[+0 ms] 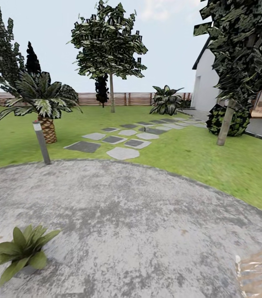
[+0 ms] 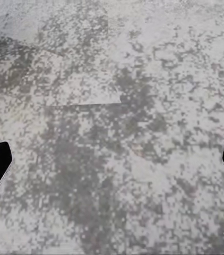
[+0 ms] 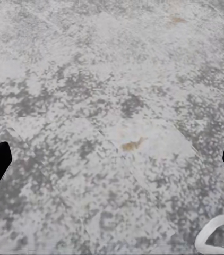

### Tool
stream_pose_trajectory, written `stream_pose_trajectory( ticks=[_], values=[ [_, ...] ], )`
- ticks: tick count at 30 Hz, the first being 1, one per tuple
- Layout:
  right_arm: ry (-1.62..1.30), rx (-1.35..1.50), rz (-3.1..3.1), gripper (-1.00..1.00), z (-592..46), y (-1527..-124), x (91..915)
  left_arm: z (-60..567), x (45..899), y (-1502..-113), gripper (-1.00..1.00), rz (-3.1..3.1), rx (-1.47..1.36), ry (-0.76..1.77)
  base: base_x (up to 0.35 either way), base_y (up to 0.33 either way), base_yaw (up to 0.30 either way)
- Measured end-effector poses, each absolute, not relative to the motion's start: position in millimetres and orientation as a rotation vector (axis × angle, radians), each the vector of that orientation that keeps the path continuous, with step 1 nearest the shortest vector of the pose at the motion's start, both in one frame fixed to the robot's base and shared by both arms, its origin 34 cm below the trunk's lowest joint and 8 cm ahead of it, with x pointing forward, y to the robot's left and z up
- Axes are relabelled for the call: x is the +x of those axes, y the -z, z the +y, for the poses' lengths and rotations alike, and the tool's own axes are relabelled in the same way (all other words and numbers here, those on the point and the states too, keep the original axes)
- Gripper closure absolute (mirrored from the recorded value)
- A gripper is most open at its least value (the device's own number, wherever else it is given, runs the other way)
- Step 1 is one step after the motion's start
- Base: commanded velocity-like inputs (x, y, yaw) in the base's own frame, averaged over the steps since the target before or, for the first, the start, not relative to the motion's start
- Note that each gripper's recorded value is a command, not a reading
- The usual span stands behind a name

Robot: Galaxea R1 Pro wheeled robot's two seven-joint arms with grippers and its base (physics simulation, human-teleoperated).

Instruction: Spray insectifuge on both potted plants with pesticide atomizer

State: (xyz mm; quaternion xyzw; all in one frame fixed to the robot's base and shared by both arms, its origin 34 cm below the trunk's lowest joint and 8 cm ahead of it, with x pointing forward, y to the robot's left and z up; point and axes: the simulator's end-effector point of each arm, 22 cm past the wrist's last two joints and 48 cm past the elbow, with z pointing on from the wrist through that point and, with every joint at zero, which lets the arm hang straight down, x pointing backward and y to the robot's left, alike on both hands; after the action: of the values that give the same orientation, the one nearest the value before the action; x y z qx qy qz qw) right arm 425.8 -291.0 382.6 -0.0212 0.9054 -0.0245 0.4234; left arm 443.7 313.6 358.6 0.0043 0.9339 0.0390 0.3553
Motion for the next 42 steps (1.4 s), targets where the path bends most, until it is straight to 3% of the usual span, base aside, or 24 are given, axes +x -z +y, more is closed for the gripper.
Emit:
stream_pose_trajectory(
  ticks=[30,42],
  values=[
    [0.062,-0.041,2.198,-1.0,-292,-383,410,313,444,-359,-1.0,2.413,0.013,-0.101,0.337,0.0,0.0],
    [0.062,-0.028,1.905,-1.0,-290,-496,585,312,443,-358,-1.0,2.414,0.016,-0.097,0.336,0.0,0.0]
  ],
)
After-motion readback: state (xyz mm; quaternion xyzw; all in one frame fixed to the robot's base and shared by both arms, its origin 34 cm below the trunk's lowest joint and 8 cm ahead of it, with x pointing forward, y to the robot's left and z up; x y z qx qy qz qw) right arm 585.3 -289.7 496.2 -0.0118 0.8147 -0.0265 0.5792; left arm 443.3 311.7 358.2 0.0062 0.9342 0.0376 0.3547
